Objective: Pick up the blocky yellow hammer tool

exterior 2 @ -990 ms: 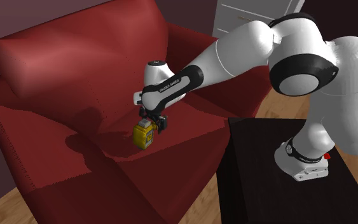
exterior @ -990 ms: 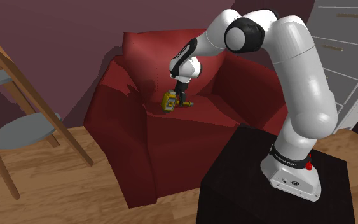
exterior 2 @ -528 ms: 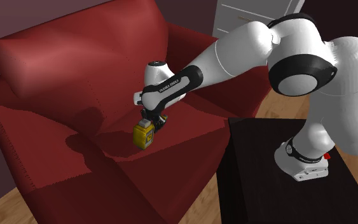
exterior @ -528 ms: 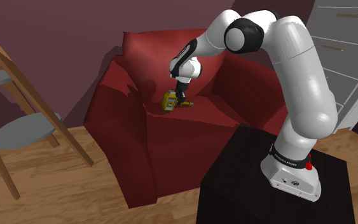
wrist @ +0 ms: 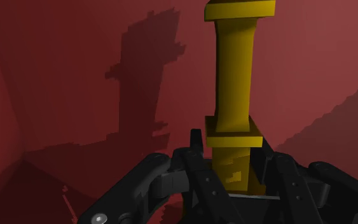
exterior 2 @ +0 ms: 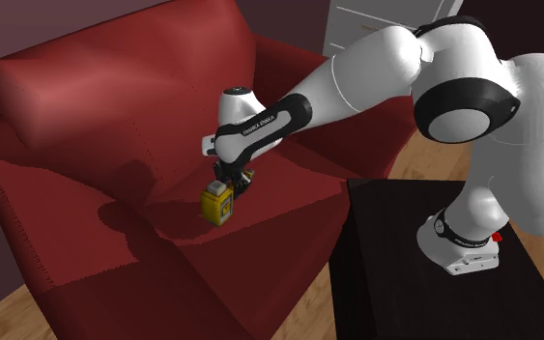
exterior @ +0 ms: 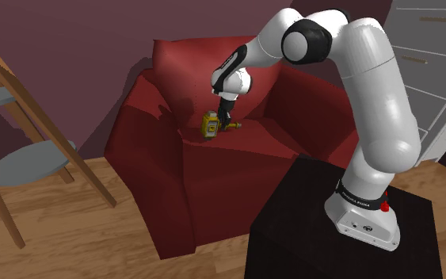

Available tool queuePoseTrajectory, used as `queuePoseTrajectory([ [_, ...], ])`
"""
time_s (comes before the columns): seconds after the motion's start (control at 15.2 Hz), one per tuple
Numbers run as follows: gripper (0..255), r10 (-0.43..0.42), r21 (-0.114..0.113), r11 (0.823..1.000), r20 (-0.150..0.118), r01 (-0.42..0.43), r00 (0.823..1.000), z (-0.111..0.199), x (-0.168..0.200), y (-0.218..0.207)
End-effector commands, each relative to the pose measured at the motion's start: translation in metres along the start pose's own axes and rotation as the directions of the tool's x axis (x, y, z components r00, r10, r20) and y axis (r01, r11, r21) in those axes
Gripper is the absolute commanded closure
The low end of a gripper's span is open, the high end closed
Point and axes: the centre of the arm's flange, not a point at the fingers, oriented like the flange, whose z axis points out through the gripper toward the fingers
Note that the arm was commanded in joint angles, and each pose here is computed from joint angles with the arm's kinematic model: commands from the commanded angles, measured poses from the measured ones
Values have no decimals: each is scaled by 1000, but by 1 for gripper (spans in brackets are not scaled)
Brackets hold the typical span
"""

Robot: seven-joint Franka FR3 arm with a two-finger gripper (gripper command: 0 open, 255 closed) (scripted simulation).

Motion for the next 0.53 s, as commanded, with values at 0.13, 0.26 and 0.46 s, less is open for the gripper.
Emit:
queuePoseTrajectory([
  [0.13,255,0,-1,1000,0,0,1000,-20,5,0],
  [0.26,255,0,-1,1000,0,0,1000,-31,8,0],
  [0.46,255,0,-1,1000,0,0,1000,-46,12,-1],
])
